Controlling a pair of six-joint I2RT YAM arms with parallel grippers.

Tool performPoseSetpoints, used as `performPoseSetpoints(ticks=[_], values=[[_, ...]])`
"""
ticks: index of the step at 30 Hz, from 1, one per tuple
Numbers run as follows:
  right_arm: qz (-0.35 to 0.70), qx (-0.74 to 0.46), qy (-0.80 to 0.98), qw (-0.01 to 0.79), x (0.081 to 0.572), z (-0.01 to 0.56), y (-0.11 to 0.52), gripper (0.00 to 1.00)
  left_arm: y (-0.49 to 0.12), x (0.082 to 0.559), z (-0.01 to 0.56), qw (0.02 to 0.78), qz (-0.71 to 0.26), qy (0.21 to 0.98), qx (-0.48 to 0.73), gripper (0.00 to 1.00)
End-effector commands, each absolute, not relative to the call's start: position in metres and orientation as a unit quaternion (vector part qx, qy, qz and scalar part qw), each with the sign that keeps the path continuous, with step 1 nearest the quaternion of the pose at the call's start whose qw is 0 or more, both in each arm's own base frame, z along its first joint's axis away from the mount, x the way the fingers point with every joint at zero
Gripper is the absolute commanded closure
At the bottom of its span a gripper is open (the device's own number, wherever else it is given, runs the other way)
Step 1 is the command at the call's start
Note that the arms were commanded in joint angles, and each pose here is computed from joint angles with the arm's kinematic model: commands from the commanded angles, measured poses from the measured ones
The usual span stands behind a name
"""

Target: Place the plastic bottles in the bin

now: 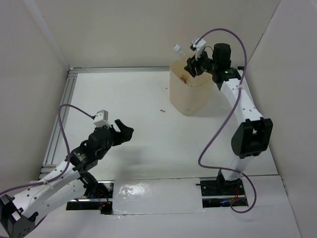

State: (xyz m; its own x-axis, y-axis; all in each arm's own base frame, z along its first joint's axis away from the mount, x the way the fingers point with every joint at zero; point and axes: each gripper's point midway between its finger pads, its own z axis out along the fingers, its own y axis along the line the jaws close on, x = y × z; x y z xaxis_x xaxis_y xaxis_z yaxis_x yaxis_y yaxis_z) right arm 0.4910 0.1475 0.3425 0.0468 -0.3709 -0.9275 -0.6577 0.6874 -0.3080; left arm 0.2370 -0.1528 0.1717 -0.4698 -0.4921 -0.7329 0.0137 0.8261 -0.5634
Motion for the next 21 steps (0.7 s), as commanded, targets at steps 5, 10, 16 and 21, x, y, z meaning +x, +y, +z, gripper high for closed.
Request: performPoseSetpoints(ticks=[5,10,16,21], values=[[0.117,-0.415,0.688,0.584,0.504,0.325,0.134,0.0,-0.16,0.236,0.193,0.516,-0.283,0.799,-0.125,0.06],[0.111,-0.379,0.689,0.608,0.485,0.36,0.119,0.0,-0.164,0.233,0.19,0.504,-0.286,0.807,-0.116,0.0],[0.099,-0.302,0.707,0.632,0.444,0.4,0.095,0.0,-0.177,0.241,0.205,0.51,-0.306,0.797,-0.102,0.0],[0.03,-0.183,0.764,0.618,0.42,0.39,0.05,0.0,-0.192,0.252,0.213,0.511,-0.302,0.801,-0.072,0.0]])
